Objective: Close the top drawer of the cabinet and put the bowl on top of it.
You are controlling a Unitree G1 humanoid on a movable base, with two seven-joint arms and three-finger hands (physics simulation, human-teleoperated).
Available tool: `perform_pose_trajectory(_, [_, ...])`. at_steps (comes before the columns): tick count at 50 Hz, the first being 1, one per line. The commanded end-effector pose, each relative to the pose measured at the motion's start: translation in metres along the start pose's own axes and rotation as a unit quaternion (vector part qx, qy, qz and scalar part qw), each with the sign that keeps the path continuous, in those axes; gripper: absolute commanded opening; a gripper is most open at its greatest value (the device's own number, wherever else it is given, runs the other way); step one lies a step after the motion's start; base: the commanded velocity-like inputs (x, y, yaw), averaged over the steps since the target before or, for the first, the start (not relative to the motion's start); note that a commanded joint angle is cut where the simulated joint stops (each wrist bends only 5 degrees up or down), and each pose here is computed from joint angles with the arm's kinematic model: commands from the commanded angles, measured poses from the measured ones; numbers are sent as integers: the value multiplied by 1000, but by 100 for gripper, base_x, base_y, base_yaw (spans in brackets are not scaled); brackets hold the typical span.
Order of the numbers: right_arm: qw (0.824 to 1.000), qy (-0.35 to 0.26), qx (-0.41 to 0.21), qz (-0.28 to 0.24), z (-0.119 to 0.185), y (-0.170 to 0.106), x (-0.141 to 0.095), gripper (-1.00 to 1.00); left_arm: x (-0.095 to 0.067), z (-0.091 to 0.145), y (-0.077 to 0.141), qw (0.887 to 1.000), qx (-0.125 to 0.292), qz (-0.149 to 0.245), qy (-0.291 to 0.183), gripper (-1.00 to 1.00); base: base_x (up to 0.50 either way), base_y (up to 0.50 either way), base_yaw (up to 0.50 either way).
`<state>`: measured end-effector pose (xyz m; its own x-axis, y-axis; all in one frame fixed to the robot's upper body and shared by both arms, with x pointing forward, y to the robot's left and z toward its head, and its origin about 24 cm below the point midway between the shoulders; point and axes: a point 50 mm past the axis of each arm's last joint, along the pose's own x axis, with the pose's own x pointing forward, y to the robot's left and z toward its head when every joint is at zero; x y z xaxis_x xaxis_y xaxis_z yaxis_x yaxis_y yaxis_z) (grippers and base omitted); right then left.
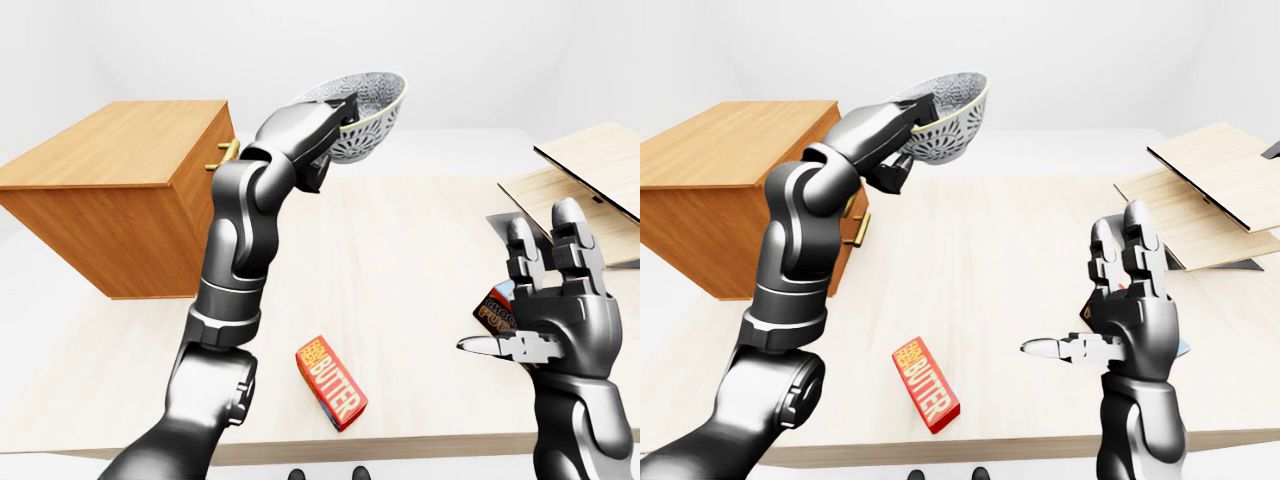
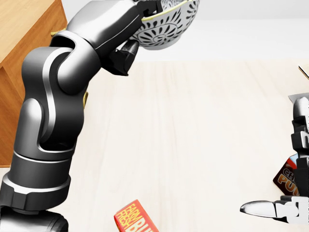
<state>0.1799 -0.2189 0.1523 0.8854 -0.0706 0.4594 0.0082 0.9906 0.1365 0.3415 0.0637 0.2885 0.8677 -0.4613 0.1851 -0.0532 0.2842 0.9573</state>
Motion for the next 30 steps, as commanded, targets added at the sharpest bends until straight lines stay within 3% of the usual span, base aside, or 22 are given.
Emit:
perform_pose_trajectory(1, [1000, 3, 0, 2, -1, 1, 1, 100, 3, -16, 26, 999, -9, 41, 10, -100, 0, 0, 0])
perform_pose_trajectory(17, [1000, 1, -2, 5, 0, 3, 1, 100, -4, -24, 61, 997, 30, 72, 28, -100, 0, 0, 0])
perform_pose_trajectory(30, [1000, 2, -2, 6, -1, 3, 0, 100, -18, -49, 79, 992, 36, 104, 62, -100, 0, 0, 0])
